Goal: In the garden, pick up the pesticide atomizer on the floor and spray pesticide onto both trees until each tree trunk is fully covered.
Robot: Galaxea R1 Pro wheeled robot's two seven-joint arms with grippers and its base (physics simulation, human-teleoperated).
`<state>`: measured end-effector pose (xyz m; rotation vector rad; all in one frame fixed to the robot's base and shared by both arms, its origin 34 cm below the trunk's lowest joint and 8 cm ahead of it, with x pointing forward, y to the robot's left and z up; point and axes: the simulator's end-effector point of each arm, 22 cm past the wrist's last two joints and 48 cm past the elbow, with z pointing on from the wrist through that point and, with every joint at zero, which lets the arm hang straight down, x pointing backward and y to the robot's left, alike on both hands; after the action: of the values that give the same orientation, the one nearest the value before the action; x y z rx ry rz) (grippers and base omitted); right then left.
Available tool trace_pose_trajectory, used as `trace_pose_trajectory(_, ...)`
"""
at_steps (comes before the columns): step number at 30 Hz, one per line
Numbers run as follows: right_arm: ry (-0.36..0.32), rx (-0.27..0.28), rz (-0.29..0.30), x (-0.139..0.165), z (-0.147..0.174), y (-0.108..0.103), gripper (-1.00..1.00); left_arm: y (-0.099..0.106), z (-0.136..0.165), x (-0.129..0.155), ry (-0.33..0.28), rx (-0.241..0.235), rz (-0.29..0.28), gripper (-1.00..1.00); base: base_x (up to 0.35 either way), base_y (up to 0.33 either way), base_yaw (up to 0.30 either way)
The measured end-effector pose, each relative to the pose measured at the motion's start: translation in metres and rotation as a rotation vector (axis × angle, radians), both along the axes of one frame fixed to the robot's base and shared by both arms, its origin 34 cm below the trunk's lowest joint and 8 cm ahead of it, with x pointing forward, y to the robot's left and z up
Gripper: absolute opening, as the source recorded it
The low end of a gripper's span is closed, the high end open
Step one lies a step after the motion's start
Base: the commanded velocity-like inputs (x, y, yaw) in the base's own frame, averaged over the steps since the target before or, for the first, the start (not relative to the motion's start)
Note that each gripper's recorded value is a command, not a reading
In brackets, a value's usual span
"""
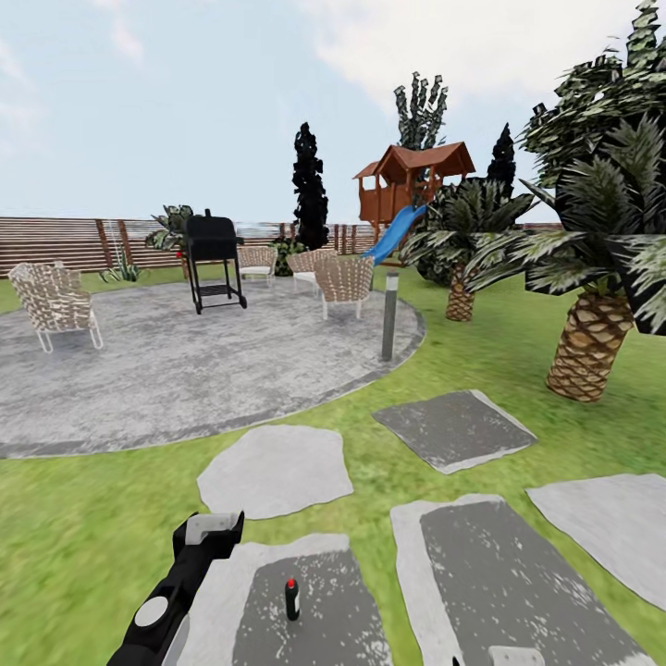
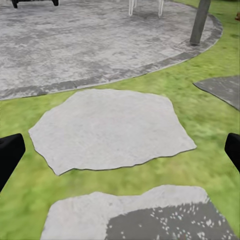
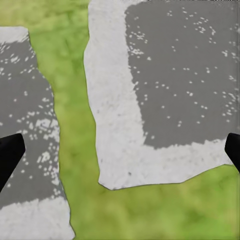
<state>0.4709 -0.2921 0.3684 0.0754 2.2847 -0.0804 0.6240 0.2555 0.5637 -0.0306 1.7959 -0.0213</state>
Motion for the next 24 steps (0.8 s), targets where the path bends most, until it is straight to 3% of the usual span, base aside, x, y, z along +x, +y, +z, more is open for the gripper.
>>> trace_pose_trajectory(5, 0.004, -0.001, 0.003, 0.0, -0.001, 0.0, 1.0, 0.001, 0.01, 0.003, -0.019, 0.002, 0.003, 1.0, 0.006, -0.005, 0.0)
trace_pose_trajectory(7, -0.012, -0.005, 0.004, 0.005, 0.006, -0.001, 1.0, 0.001, 0.04, 0.013, -0.079, -0.001, 0.004, 1.0, 0.001, -0.001, 0.0)
trace_pose_trajectory(11, -0.104, -0.01, 0.005, 0.055, 0.071, -0.003, 1.0, -0.017, 0.109, 0.056, -0.158, -0.034, -0.008, 1.0, 0.0, 0.0, 0.0)
trace_pose_trajectory(13, -0.058, -0.005, 0.003, 0.077, 0.095, -0.003, 1.0, -0.022, 0.126, 0.078, -0.145, -0.042, -0.017, 1.0, 0.0, 0.0, 0.0)
trace_pose_trajectory(17, 0.003, 0.008, 0.001, 0.115, 0.133, -0.001, 1.0, -0.027, 0.132, 0.104, -0.111, -0.045, -0.025, 1.0, 0.0, 0.0, 0.0)
trace_pose_trajectory(20, -0.046, 0.017, 0.001, 0.165, 0.192, 0.0, 1.0, -0.029, 0.125, 0.125, -0.062, -0.043, -0.03, 1.0, 0.0, 0.0, 0.0)
trace_pose_trajectory(24, -0.087, 0.02, 0.002, 0.188, 0.223, 0.001, 1.0, -0.03, 0.095, 0.132, 0.016, -0.036, -0.031, 1.0, 0.0, 0.0, 0.0)
